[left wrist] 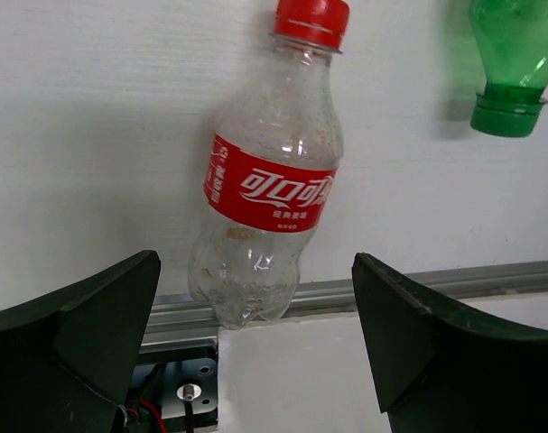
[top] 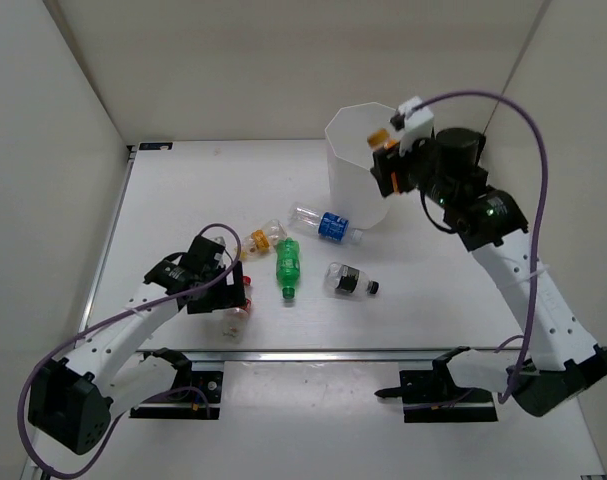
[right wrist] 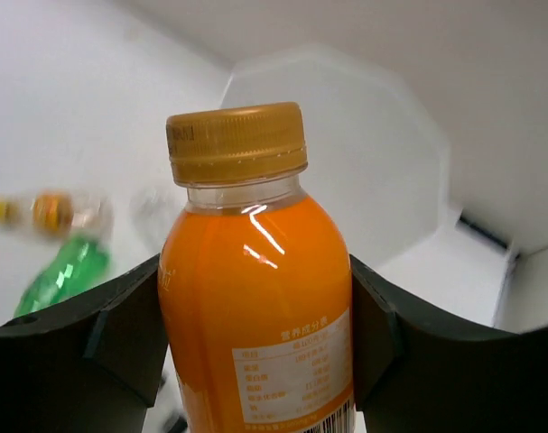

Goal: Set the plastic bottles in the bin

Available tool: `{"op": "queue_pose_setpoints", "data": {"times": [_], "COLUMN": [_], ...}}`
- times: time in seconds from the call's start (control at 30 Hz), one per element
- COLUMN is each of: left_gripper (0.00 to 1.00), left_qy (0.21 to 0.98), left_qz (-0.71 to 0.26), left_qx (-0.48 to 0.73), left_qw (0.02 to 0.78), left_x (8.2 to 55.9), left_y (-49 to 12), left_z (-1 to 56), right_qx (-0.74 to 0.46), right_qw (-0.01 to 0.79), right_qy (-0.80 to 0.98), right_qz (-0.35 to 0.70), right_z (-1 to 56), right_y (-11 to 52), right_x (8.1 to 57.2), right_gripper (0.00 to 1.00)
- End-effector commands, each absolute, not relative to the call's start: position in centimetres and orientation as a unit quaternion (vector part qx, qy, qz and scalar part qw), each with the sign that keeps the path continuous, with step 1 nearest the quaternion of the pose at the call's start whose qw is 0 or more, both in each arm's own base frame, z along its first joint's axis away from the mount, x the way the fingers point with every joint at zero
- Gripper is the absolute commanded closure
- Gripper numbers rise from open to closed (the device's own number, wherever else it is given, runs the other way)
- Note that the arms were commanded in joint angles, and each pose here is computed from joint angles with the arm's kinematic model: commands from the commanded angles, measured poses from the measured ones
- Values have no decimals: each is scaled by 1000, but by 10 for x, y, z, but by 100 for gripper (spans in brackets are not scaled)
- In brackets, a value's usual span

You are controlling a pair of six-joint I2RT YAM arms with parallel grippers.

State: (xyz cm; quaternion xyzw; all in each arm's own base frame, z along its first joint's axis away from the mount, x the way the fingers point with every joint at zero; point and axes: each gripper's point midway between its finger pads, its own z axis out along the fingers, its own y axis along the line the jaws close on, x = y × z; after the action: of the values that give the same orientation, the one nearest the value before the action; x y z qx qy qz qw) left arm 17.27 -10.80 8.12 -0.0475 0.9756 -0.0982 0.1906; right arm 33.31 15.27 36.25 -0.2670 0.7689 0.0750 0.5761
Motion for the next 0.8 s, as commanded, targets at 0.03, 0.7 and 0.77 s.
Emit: {"op": "queue_pose_setpoints", "data": {"times": [0.03, 0.7, 0.77], "left_gripper": [2, 5, 12], "left_qy": [977, 974, 977], "left_qz": [-111, -89, -81], "left_qx": [-22, -46, -43], "left_qw": [181, 202, 194], "left_x": [164, 177, 180], "left_y": [-118, -120, -118], "left_z": [78, 48, 43], "right_qx": [-259, -176, -167], "right_qw": [633, 632, 632], "right_qy": [728, 747, 750], "right_qz": [45, 106, 100], "right_z": [407, 400, 407], "right_y": [164, 148, 141], "right_x": [404, 503, 491], "right_gripper": [66, 1, 0]}}
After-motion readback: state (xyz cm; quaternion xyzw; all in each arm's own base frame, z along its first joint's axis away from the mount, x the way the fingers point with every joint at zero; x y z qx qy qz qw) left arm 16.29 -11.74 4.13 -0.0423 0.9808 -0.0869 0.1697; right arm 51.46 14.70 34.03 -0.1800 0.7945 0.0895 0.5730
